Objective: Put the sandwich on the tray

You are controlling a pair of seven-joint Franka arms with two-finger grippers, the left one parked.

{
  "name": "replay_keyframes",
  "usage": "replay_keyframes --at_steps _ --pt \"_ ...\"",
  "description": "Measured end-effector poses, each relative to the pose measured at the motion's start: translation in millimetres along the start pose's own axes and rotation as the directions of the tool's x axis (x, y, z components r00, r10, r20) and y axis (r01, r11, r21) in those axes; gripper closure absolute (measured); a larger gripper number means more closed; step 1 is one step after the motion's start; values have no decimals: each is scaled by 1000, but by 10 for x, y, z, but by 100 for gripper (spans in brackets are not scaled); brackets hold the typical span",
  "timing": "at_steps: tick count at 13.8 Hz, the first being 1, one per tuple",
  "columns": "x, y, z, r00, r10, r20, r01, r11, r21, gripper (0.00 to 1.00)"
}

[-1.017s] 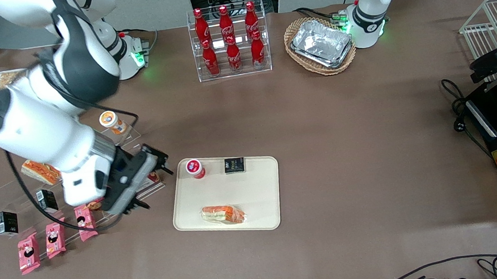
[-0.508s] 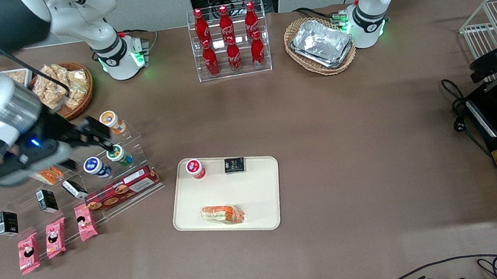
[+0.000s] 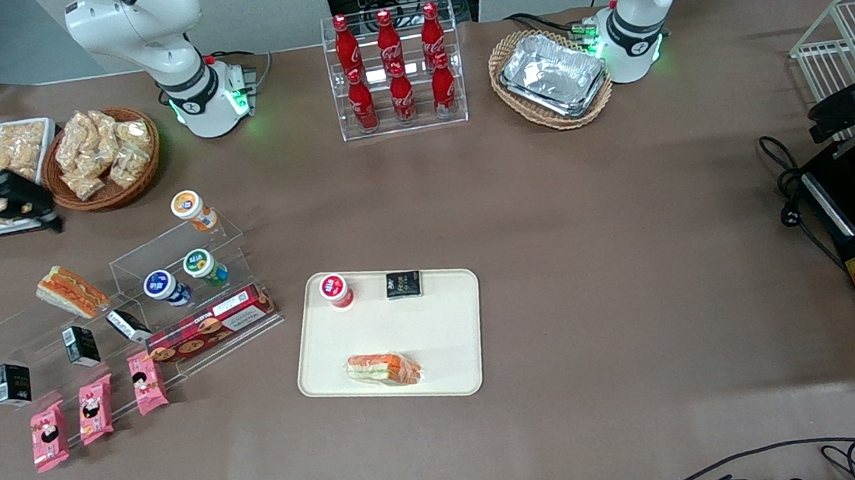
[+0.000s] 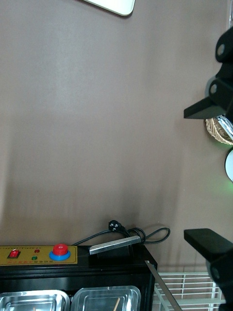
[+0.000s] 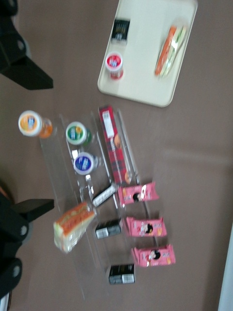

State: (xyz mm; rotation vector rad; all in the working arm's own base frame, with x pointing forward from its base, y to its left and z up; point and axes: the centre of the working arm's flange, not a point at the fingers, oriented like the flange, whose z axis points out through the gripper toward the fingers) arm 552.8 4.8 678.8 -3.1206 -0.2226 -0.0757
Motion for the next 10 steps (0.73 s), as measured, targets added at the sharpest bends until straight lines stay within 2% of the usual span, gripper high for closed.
replay_keyframes --at_steps 3,6,10 --pt "-30 505 389 999 31 27 -31 1000 0 0" --pt "-30 482 595 992 112 61 -113 994 4 0" --pt "-4 420 574 990 134 44 -134 991 3 0"
